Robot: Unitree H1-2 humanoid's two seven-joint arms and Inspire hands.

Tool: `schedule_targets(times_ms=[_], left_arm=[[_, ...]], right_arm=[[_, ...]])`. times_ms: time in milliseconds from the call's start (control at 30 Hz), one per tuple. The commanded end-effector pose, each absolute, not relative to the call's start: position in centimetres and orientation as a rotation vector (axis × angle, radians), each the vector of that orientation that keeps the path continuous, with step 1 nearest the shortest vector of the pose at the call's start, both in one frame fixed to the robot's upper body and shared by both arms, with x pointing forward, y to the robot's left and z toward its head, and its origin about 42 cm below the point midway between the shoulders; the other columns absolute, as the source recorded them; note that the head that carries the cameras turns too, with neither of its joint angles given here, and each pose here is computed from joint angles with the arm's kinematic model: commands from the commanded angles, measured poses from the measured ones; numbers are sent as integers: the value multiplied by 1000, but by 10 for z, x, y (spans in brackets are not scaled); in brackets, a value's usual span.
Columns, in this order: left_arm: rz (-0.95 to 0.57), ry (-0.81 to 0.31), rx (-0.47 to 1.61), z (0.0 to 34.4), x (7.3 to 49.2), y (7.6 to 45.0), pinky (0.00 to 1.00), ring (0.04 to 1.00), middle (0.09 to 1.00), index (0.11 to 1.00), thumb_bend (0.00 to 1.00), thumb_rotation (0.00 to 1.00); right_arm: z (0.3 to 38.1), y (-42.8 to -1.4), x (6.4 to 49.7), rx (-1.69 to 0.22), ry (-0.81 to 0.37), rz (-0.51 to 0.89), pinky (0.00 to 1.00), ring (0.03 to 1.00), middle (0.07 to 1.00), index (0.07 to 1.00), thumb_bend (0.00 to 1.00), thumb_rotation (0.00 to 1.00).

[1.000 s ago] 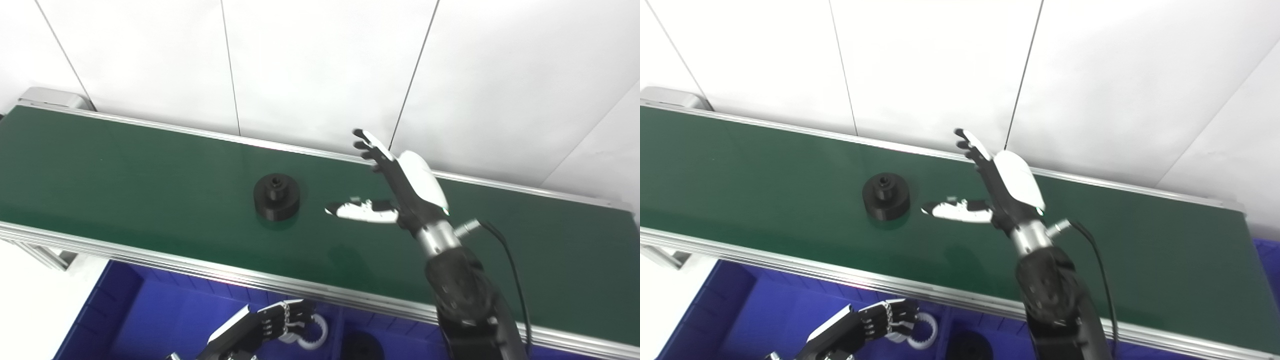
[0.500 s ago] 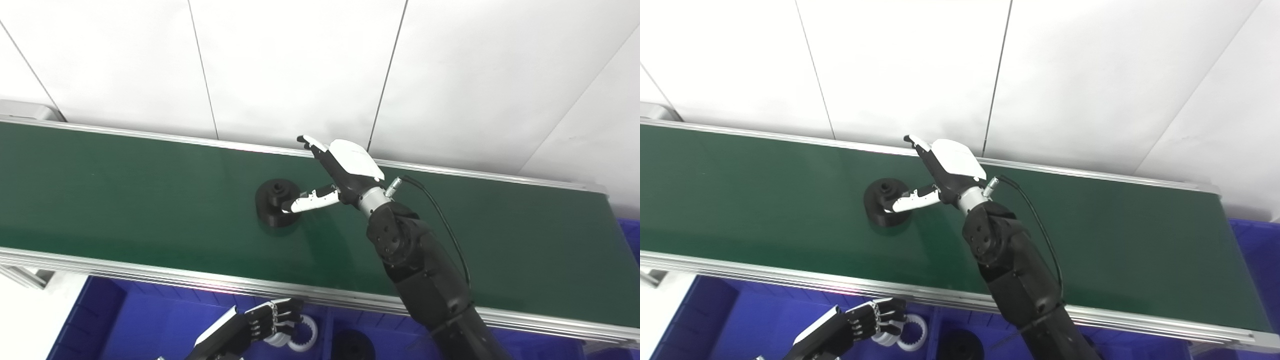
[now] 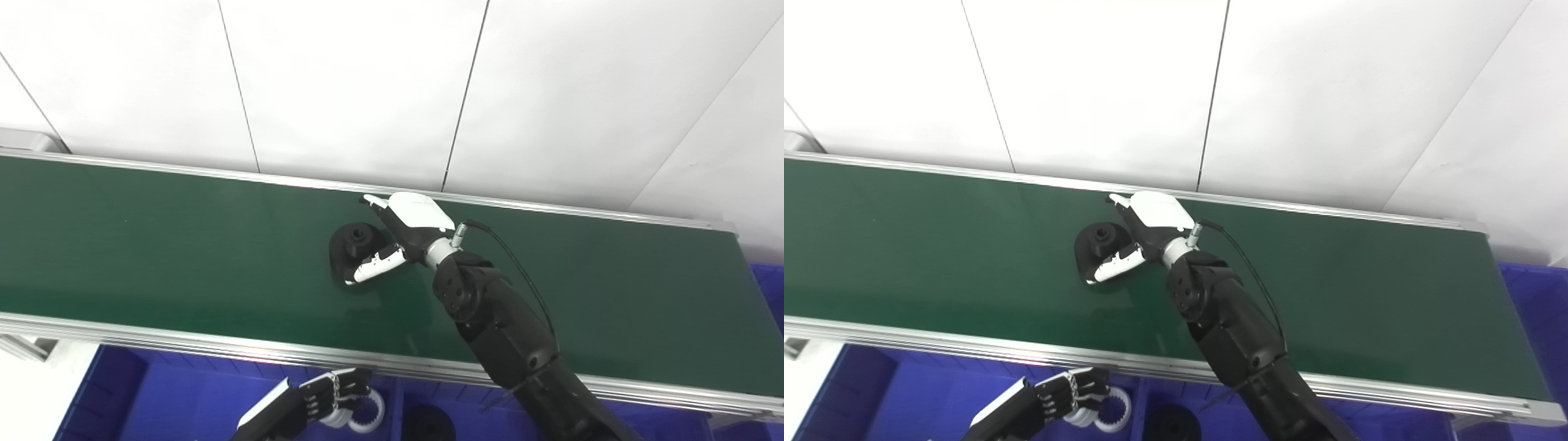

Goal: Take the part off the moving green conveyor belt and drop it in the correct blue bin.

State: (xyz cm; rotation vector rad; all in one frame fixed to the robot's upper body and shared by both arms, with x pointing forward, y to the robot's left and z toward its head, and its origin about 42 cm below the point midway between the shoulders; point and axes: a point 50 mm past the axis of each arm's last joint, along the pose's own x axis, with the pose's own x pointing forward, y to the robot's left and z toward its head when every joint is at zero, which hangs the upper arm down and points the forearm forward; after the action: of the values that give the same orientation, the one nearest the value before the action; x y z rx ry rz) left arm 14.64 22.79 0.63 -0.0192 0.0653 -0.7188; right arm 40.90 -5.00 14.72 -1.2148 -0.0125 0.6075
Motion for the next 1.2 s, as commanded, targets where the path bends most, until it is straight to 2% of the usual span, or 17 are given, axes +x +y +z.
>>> schedule_targets(times_ms=[0,200,300,367,400,433,467,500,533,600,767,900,1067,1167], left_arm=[[-735,6,5,15,148,225,786,866,898,861,965,381],[-728,4,2,15,148,224,789,863,898,860,962,362],[-730,3,2,16,148,224,791,862,899,861,962,359],[-731,2,4,16,148,224,793,866,902,862,962,358],[-731,2,5,16,148,224,792,866,903,863,962,359],[-732,2,3,16,148,224,792,866,903,863,962,360],[-732,2,2,16,148,225,798,869,906,865,962,359],[-730,2,2,16,148,225,800,871,906,865,962,359],[-728,1,3,16,148,225,796,867,904,864,963,361],[-728,0,0,16,148,225,794,866,903,864,963,358],[-730,1,6,17,148,227,799,875,911,868,966,358],[-729,-3,6,18,148,228,795,878,913,869,964,358],[-731,-6,12,19,148,228,797,883,916,873,962,358],[-734,-11,3,20,147,227,799,884,916,877,954,347]], right_arm=[[165,-38,415,-1221,-64,590,715,830,886,934,999,451],[149,-36,407,-1199,-18,613,694,840,893,921,999,385],[144,-35,404,-1204,-20,607,659,814,867,899,972,346],[141,-34,402,-1203,-30,598,601,741,815,877,944,306],[140,-34,402,-1201,-34,594,533,648,745,861,919,269],[138,-34,401,-1189,-46,587,509,617,721,856,911,257],[137,-34,400,-1179,-55,582,478,571,660,796,837,160],[136,-34,399,-1170,-66,570,468,556,639,776,812,127],[135,-34,398,-1165,-73,561,422,498,543,663,669,65],[133,-35,397,-1162,-99,538,343,408,465,547,554,13],[130,-38,395,-1163,-126,504,233,300,420,508,524,0],[131,-42,393,-1167,-145,496,198,264,425,501,526,0],[134,-53,388,-1198,-186,482,184,249,425,498,524,0],[146,-61,377,-1179,-203,453,208,278,413,502,524,0]])
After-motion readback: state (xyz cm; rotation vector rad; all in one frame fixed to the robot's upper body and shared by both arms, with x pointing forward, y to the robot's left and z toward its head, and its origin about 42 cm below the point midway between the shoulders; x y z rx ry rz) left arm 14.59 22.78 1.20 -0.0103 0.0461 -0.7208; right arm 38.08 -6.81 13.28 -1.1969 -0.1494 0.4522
